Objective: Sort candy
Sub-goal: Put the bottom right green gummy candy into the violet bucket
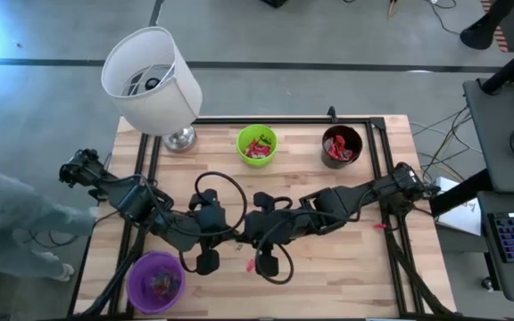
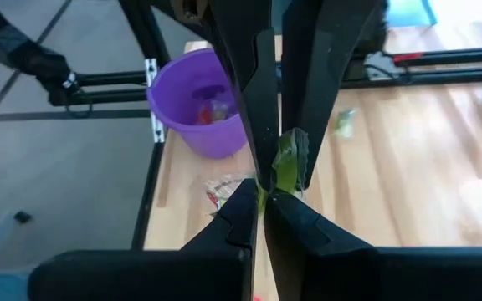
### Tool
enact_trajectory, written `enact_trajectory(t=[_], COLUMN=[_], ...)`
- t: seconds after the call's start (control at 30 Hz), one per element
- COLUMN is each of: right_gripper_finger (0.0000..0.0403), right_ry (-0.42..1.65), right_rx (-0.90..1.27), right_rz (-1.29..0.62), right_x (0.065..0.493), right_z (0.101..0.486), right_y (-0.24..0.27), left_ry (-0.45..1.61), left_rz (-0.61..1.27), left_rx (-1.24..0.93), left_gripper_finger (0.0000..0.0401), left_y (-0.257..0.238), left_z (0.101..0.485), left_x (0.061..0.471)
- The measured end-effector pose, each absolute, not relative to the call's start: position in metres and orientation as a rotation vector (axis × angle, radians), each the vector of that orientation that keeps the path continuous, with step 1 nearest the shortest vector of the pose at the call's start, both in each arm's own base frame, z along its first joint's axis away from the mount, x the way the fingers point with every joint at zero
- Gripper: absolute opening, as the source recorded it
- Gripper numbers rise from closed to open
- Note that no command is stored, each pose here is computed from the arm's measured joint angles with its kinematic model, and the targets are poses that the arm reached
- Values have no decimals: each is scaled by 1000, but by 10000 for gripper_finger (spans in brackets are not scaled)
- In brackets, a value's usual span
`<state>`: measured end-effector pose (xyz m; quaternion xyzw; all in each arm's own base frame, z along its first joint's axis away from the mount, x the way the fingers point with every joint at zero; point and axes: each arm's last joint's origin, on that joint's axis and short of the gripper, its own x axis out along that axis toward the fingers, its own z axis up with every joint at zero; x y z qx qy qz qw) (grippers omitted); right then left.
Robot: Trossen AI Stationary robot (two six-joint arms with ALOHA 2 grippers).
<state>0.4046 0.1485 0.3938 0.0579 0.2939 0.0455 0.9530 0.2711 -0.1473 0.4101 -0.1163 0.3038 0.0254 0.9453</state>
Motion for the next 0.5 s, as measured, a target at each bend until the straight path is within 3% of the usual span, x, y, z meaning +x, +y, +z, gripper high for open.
enact_trajectory(t=[0.5], right_gripper_finger=[13], right_ry=[618], right_rx=[124], right_rz=[135], right_x=[409], right_z=[392], right_y=[146], left_ry=[657], left_rz=[31], left_rx=[-234], left_gripper_finger=[0], left_y=[-148], left_z=[407], left_x=[271])
